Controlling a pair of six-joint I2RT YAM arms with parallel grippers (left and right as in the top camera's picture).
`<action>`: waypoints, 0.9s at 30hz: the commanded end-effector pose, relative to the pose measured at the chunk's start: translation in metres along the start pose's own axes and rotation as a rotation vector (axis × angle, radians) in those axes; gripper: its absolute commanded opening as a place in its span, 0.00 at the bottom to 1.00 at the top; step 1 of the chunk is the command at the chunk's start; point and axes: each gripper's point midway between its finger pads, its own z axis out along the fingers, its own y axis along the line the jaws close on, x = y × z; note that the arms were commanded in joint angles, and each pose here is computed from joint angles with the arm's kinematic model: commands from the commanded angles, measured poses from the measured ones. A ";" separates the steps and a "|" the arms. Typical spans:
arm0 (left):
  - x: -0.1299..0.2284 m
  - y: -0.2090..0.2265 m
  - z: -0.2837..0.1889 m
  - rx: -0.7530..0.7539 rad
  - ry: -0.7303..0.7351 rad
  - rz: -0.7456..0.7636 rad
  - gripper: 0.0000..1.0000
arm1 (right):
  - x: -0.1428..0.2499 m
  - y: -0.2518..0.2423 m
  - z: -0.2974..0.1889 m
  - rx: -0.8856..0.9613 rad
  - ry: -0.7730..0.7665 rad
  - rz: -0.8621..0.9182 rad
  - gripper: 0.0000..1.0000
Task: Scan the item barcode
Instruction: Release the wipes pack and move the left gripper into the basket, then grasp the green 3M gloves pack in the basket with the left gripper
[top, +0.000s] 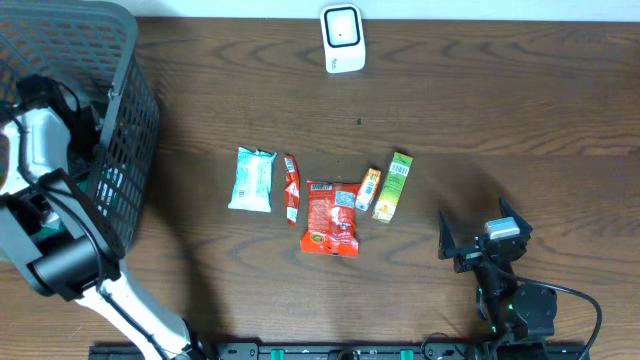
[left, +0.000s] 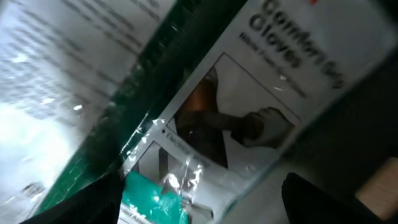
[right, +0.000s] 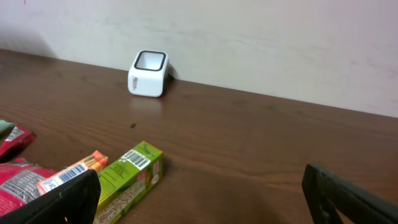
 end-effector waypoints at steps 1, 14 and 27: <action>0.008 0.018 0.016 -0.089 0.041 -0.026 0.83 | 0.000 0.001 0.000 -0.006 -0.001 0.011 0.99; -0.010 0.036 0.015 -0.185 -0.034 -0.071 0.77 | 0.000 0.001 0.000 -0.006 -0.001 0.011 0.99; -0.010 0.049 0.010 -0.265 -0.046 -0.145 0.69 | 0.000 0.001 0.000 -0.006 -0.001 0.011 0.99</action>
